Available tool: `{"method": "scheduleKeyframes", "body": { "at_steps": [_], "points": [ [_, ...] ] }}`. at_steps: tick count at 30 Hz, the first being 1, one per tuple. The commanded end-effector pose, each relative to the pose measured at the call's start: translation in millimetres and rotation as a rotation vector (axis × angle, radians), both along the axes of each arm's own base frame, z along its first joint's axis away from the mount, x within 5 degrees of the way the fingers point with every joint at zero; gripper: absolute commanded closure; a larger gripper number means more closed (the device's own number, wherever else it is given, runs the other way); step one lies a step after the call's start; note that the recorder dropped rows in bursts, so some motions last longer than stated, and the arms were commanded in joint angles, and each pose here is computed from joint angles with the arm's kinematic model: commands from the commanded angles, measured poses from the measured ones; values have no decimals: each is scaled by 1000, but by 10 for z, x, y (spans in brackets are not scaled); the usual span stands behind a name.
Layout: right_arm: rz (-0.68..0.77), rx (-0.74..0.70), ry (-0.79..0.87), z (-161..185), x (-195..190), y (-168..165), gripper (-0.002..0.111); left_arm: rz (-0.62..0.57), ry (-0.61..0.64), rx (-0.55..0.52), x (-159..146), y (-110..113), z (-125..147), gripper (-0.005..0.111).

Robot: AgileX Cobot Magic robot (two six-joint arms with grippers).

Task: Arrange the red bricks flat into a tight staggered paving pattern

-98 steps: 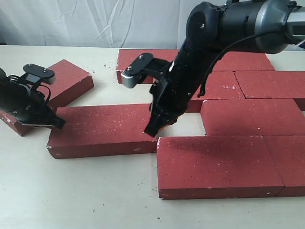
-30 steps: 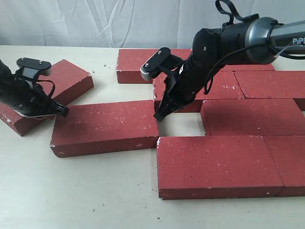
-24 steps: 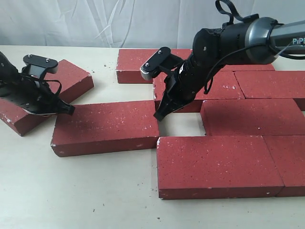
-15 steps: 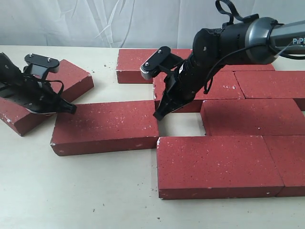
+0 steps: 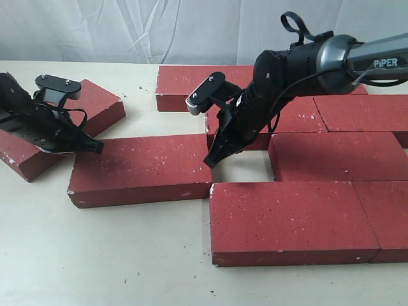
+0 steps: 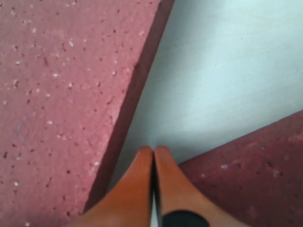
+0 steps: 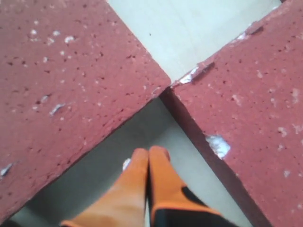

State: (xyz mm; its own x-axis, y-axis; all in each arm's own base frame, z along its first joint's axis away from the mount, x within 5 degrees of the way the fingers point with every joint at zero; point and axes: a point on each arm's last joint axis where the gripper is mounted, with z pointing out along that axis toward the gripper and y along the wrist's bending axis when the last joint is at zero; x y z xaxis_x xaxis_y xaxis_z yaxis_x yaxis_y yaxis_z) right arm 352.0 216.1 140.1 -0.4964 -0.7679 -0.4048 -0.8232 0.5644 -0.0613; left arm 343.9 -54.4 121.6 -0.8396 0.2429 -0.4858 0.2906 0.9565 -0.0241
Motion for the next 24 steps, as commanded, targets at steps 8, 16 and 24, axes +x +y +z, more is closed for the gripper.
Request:
{"method": "scheduleKeyframes", "body": {
  "at_steps": [8,16,24],
  "points": [
    [-6,19,41,-10,45,44,109,0,-22,6,29,-3,18,107],
    [37,3,89,6,0,61,109,0,-20,6,29,-3,11,107],
    [86,3,84,84,-96,173,109,-2,-21,7,29,-3,12,107]
  ]
}}
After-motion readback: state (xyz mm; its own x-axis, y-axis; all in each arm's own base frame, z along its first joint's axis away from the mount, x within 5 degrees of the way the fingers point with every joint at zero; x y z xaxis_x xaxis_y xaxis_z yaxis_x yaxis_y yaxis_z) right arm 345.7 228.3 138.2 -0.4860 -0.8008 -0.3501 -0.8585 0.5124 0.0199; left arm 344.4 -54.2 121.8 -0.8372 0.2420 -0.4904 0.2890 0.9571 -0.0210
